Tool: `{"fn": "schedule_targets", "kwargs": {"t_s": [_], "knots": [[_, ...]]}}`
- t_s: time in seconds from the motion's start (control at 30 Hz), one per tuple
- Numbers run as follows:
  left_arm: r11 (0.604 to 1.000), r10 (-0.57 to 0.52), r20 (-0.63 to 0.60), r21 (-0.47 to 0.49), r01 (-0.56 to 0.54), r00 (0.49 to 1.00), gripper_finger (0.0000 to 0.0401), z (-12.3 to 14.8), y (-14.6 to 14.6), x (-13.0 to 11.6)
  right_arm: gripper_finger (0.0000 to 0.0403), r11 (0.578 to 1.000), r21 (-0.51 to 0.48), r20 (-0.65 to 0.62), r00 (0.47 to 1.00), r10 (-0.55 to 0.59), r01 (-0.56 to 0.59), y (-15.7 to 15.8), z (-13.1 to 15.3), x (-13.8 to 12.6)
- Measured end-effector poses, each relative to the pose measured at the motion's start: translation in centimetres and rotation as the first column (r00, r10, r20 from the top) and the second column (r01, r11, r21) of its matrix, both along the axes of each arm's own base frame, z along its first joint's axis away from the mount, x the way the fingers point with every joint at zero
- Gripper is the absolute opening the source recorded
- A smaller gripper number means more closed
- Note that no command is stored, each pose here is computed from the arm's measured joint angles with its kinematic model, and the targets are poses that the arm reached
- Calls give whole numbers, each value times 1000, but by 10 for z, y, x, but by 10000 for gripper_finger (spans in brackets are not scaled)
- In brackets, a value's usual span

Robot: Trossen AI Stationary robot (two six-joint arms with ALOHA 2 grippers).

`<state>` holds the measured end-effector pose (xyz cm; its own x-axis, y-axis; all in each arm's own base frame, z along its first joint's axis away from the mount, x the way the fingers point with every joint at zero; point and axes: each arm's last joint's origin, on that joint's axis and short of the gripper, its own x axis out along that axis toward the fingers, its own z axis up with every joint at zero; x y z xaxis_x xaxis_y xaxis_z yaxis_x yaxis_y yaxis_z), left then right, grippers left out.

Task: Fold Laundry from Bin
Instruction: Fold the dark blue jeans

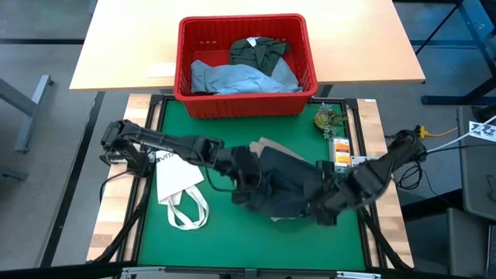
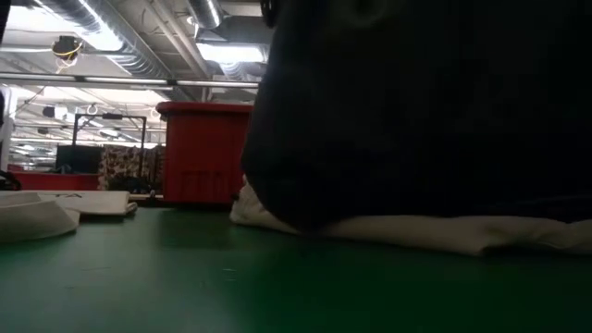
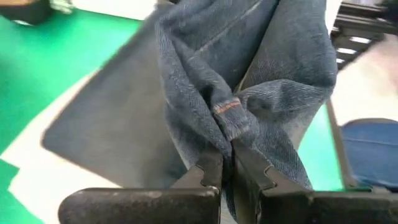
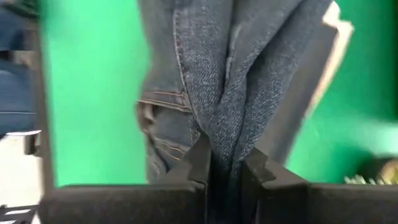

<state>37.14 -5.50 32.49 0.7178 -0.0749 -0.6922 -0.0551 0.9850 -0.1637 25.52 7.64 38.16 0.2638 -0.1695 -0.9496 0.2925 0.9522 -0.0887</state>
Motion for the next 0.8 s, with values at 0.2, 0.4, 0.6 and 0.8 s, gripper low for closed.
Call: {"fn": "schedule_targets", "kwargs": {"t_s": [0.2, 0.4, 0.6, 0.8], "knots": [[997, 50, -10, 54, -49, 999, 9, -6, 38, 8, 37, 990, -5, -100, 985, -143, 143, -39, -29, -26], [989, 92, -4, 120, -91, 996, 9, -19, 80, 20, 37, 962, -48, -197, 942, -271, 267, -70, -60, -46], [977, 125, -4, 177, -122, 992, 11, -43, 117, 36, 37, 931, -134, -299, 881, -366, 341, -92, -94, -53], [968, 128, -30, 223, -118, 991, 13, -68, 141, 48, 37, 901, -186, -319, 844, -432, 391, -107, -119, -57]]}}
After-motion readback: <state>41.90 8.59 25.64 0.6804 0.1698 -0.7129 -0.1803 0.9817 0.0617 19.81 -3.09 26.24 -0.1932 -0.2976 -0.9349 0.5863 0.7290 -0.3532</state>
